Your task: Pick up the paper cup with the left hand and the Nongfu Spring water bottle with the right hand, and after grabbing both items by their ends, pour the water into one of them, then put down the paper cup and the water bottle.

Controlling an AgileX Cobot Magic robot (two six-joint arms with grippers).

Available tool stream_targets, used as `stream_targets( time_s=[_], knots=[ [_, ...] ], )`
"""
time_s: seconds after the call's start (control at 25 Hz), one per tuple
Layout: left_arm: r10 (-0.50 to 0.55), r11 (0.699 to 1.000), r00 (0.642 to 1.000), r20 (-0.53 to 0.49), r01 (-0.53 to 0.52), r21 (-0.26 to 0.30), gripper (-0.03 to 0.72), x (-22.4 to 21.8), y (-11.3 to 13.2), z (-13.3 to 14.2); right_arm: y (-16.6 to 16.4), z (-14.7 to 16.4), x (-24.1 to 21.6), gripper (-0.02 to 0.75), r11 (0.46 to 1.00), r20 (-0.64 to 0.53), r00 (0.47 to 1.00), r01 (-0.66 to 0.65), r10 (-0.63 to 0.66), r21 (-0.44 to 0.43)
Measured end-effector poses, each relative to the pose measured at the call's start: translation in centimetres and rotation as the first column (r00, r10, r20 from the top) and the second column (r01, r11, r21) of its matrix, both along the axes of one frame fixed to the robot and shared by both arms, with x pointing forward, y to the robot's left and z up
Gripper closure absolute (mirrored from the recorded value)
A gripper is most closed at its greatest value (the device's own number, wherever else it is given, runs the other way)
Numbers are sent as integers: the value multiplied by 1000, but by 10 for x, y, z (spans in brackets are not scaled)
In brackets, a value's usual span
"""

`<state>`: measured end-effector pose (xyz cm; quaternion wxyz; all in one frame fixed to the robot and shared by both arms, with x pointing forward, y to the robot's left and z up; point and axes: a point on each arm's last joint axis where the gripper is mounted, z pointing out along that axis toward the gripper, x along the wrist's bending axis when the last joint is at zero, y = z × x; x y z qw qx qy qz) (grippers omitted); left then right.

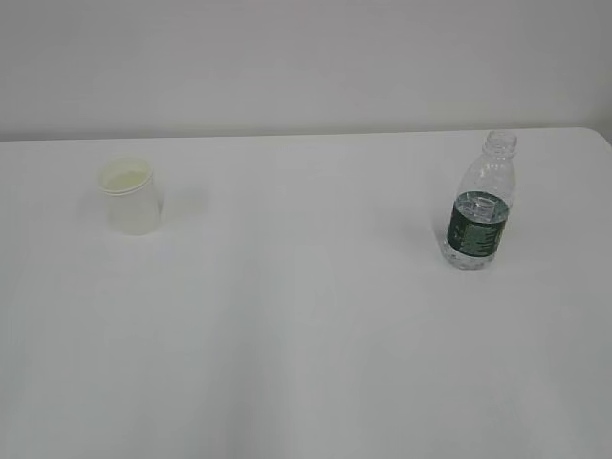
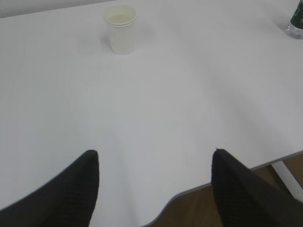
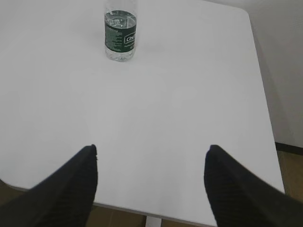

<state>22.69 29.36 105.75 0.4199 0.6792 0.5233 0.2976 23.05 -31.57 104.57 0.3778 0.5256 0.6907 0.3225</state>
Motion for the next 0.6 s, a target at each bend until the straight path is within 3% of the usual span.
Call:
stream_targets(
  time_s=[0.6],
  knots=[
    [0,1000,1000,0,0,0,150,0,0,0,1,0,0,201,1000,-2,1000,-8,8,9]
  ],
)
